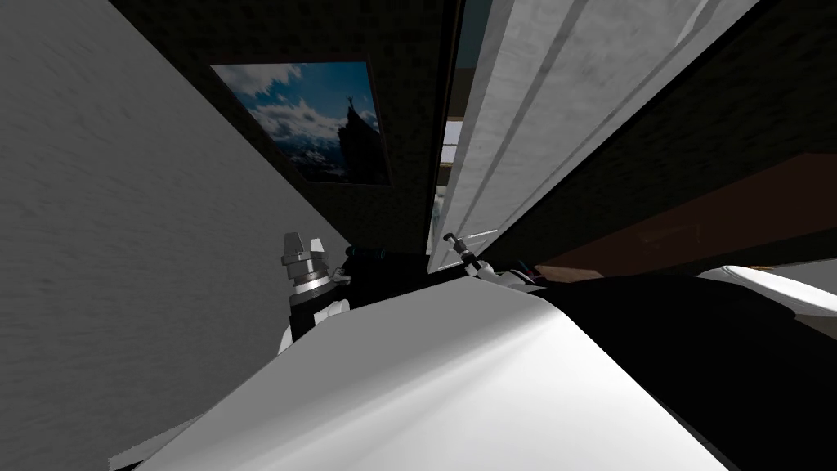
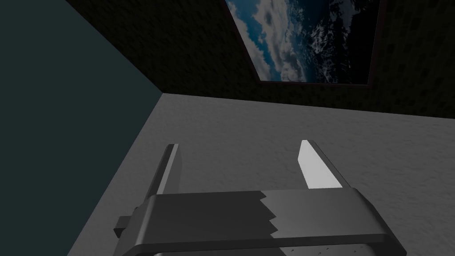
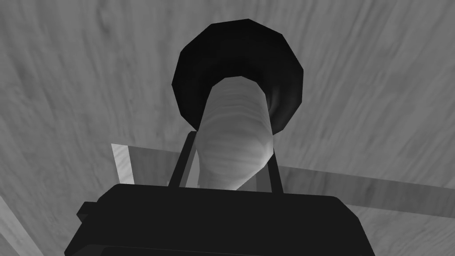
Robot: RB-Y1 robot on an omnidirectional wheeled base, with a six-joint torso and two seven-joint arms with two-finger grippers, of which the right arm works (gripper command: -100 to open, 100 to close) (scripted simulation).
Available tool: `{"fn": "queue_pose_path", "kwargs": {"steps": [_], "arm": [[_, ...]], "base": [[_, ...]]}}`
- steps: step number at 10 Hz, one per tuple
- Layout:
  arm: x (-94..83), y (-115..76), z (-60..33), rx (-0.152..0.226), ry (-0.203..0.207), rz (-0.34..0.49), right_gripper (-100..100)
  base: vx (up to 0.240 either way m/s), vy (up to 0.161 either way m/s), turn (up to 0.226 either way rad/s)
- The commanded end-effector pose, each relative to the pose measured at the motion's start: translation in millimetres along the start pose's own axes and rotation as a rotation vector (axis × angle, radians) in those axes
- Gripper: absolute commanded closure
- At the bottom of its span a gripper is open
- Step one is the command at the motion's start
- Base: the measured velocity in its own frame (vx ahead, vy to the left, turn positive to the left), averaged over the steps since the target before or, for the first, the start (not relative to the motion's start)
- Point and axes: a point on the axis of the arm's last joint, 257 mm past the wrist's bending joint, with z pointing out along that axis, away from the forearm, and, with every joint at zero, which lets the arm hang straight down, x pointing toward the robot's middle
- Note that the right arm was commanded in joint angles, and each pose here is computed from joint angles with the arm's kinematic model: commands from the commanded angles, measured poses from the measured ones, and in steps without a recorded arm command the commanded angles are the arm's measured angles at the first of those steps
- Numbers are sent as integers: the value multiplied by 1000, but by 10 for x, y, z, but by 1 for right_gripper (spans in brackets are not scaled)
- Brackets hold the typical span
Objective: Pull the door open
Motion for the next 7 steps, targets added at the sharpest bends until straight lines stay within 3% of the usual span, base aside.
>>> {"fn": "queue_pose_path", "kwargs": {"steps": [1, 2, 3, 4, 7], "arm": [[-2, -2, -67, 0, 24, -1, 100], [35, -19, -43, 3, 19, 2, 100], [33, -45, -165, 3, 40, 5, 100], [23, -44, -197, 2, 44, 4, 100], [-45, -30, -420, -5, 80, 0, 100]], "base": [[-193, -114, 53], [-78, -49, 25], [-121, -50, 145], [-187, -74, 137], [-180, -80, 141]]}}
